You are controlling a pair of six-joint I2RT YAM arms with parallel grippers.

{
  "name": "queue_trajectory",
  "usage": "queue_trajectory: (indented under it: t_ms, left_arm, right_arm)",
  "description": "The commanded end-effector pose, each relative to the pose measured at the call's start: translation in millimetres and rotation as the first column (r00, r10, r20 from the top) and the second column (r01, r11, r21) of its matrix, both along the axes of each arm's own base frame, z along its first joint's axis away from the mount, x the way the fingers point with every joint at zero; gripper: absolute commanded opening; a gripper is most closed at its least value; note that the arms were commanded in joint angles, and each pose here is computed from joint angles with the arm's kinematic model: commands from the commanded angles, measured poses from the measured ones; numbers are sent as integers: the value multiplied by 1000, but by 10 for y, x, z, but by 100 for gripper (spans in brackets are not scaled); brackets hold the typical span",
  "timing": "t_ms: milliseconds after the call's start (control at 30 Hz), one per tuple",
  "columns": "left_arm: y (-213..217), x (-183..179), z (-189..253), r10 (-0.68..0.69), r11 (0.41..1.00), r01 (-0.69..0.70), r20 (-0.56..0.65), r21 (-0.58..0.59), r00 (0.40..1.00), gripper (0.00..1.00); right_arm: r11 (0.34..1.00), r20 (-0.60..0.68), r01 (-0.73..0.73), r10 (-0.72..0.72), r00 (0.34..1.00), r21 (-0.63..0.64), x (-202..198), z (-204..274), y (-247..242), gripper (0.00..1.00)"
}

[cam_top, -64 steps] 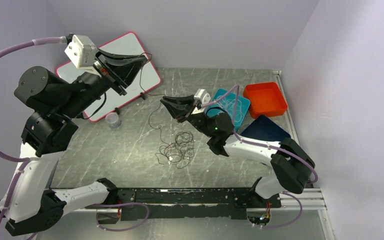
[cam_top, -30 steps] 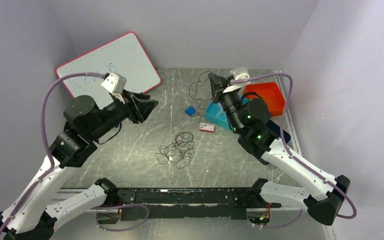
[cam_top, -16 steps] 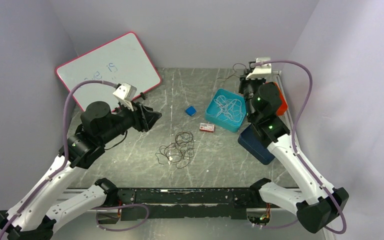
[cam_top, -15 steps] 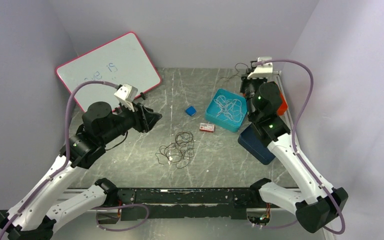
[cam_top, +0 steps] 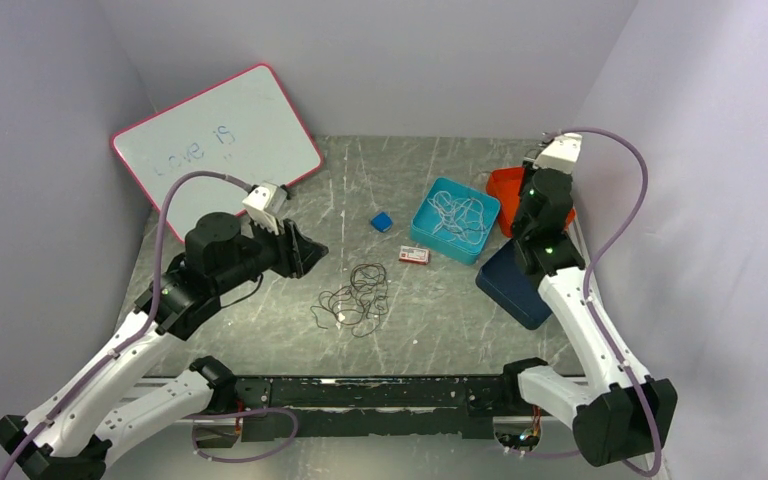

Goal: Untangle the cables

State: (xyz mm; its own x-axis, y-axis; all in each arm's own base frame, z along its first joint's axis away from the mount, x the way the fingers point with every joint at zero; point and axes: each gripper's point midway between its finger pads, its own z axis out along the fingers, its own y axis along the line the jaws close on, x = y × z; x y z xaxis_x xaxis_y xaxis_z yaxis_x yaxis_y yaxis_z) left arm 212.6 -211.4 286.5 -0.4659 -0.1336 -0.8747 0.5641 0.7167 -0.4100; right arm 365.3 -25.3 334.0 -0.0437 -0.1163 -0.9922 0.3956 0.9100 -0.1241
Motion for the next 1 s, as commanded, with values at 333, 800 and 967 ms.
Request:
queue_trajectory:
  t_ms: [333,800,967]
  left_arm:
    - [-29,-62,-71,-22,1000,21,-14,-19,1000,50]
    - [1,-6,-189,-1,1000,1,-24,28,1000,49]
    - [1,2,-237,-2,999,3,-31,46,1000,49]
  right_arm:
    - [986,63,136,-142,988,96,381,-32,-658,0]
    - [969,92,198,-212,973,146,950,-25,-1186,0]
    - [963,87,226,-240,967,148,1065,-90,-1350,0]
